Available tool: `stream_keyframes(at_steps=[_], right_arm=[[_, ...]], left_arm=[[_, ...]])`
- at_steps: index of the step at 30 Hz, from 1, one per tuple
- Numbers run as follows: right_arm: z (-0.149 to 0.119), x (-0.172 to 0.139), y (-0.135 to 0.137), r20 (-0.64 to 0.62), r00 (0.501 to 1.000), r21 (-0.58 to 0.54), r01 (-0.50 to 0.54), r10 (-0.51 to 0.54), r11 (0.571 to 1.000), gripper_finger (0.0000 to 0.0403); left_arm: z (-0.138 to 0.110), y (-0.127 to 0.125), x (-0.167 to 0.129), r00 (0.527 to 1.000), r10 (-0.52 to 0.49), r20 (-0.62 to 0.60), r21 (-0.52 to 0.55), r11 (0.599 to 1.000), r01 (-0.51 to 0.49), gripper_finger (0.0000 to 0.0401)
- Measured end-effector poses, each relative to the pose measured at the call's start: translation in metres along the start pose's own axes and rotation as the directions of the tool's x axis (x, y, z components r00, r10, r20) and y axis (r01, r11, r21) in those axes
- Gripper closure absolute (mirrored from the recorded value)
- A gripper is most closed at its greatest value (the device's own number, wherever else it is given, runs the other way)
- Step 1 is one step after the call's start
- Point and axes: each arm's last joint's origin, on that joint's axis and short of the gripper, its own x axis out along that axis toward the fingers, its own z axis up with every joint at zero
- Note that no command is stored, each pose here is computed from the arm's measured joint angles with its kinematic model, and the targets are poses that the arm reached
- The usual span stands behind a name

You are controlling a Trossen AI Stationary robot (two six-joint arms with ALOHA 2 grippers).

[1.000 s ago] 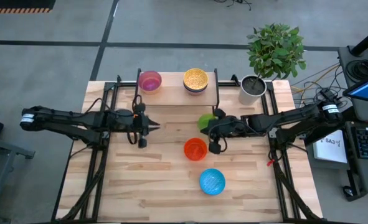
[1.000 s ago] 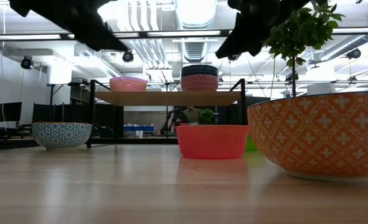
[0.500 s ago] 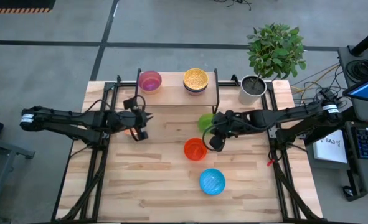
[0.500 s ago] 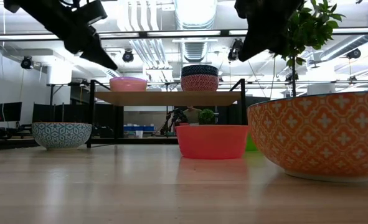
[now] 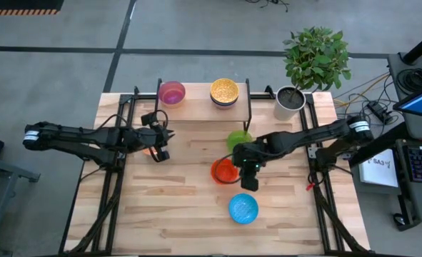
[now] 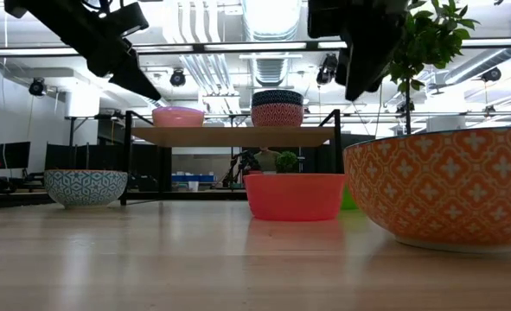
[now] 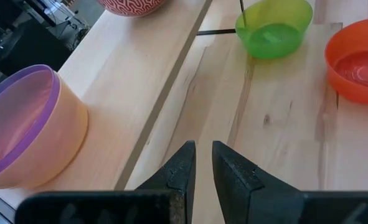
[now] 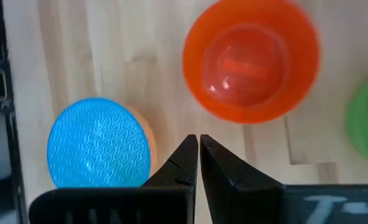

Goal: Place and stack bowls onto a shelf
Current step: Stack the light blue patterned bowl on top of the yellow patterned bowl on the shelf

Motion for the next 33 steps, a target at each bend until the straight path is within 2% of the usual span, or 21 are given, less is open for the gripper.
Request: stream_keyframes(at_steps=[3, 9, 18, 22, 26, 33], right_arm=[[0.001, 0.006, 0.001, -0.033, 0.999, -0.011, -0.004, 0.003, 1.000, 0.0394], [-0.002, 0.010, 0.008, -0.107, 0.994, 0.050, -0.013, 0.018, 0.999, 0.0381], [-0.003, 0.014, 0.037, -0.126, 0.992, 0.082, -0.023, 0.033, 0.996, 0.0276], [0.004, 0.019, 0.049, -0.129, 0.991, 0.056, -0.034, 0.041, 0.998, 0.0242], [0.012, 0.023, 0.056, -0.190, 0.982, 0.054, -0.005, 0.015, 0.999, 0.0230], [0.012, 0.040, 0.070, -0.289, 0.957, 0.017, 0.028, -0.022, 0.999, 0.0232]], left_arm=[[0.000, 0.000, 0.000, 1.000, 0.000, 0.000, 0.000, 1.000, 0.000, 0.0365], [0.000, 0.000, 0.000, 1.000, 0.000, 0.000, 0.000, 1.000, 0.000, 0.0365], [0.001, 0.000, 0.000, 1.000, 0.001, 0.005, -0.003, 1.000, -0.001, 0.0365], [0.001, 0.000, 0.000, 1.000, 0.001, 0.006, -0.004, 1.000, -0.001, 0.0365], [0.001, 0.000, 0.000, 1.000, 0.001, 0.006, -0.004, 1.000, -0.001, 0.0365], [0.001, 0.000, 0.000, 1.000, 0.001, 0.005, -0.003, 1.000, -0.001, 0.0365]])
